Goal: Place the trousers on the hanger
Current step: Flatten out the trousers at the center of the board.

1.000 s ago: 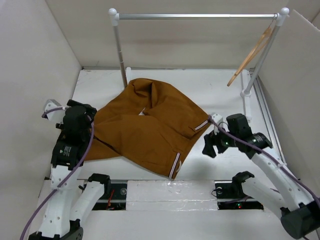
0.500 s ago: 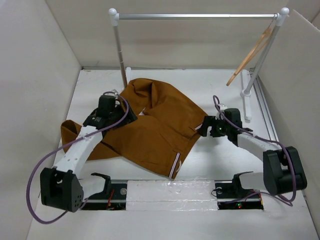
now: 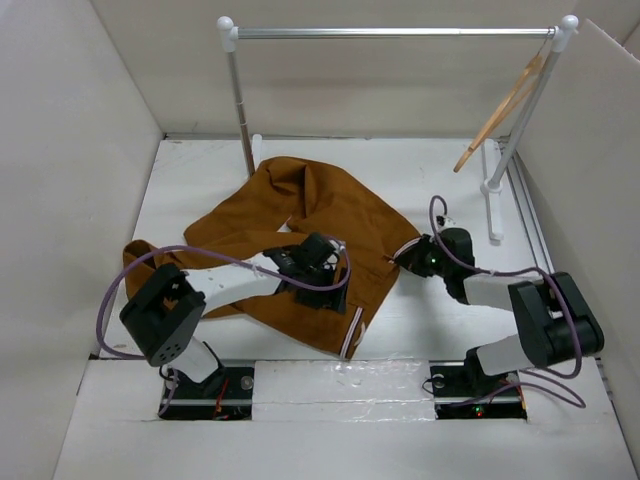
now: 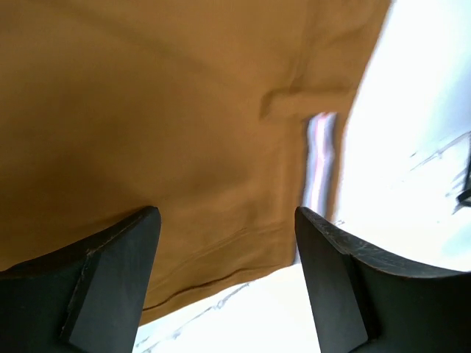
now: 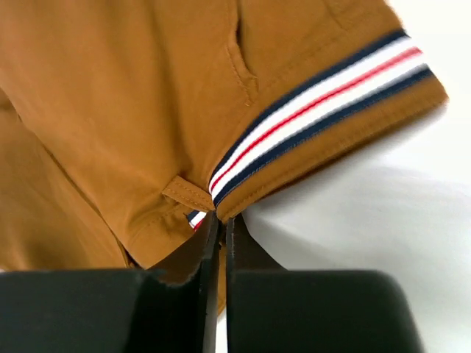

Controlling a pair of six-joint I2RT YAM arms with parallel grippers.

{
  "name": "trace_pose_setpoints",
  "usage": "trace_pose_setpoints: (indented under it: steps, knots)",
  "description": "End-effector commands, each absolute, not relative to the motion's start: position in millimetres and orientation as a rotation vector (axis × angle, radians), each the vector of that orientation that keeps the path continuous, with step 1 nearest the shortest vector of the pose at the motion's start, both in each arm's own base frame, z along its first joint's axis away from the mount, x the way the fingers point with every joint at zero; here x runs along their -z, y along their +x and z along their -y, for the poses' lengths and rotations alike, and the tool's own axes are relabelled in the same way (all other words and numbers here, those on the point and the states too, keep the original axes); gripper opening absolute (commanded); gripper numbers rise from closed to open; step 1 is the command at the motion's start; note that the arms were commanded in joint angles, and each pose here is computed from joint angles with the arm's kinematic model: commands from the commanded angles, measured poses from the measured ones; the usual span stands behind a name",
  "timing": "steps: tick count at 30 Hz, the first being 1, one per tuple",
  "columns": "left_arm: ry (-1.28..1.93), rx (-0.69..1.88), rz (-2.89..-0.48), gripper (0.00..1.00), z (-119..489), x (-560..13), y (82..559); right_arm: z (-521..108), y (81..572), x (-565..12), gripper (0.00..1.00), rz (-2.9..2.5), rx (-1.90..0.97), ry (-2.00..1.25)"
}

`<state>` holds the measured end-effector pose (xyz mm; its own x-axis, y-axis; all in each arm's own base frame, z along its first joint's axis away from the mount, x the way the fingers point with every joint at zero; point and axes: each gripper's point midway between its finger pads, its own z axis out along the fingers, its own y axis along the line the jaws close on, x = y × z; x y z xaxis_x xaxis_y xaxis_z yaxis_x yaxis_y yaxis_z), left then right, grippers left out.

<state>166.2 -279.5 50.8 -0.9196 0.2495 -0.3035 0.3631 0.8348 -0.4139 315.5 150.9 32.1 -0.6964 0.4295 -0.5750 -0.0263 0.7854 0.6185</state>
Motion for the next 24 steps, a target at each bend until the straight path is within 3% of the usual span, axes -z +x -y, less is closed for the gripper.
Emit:
trace_pose_setpoints:
  steps: [1,5,10,11,12,13,15,16,20,23,24]
  knots:
    - [0.538,0.748,-2.766,0.69,298,-50,163,-107,327,-49,0.0,-2.185,-0.623,0.371]
    - [0.687,0.918,-2.755,0.65,343,-54,149,-37,336,-80,0.0,-2.175,-0.341,0.392]
    - [0.985,1.215,-2.704,0.64,423,-73,98,31,352,-106,0.03,-2.156,-0.121,0.424]
    - [1.036,1.239,-2.684,0.66,435,-79,94,34,358,-107,0.11,-2.162,-0.127,0.432]
    - [1.088,1.245,-2.635,0.69,449,-98,98,35,371,-123,0.32,-2.151,-0.128,0.422]
    - [1.09,1.231,-2.632,0.71,455,-99,103,32,369,-112,0.44,-2.228,-0.117,0.381]
    - [1.047,1.267,-2.588,0.74,460,-120,118,21,380,-129,0.63,-2.227,-0.129,0.284]
    - [0.959,1.295,-2.555,0.75,452,-140,140,7,374,-127,0.65,-2.26,-0.141,0.218]
    - [0.561,1.295,-2.469,0.76,391,-186,208,-41,341,-148,0.64,-2.203,-0.229,0.061]
    - [0.15,1.119,-2.353,0.75,311,-215,270,-95,302,-130,0.37,-2.22,-0.368,-0.125]
    - [0.018,1.015,-2.358,0.75,281,-211,283,-118,290,-137,0.1,-2.174,-0.462,-0.221]
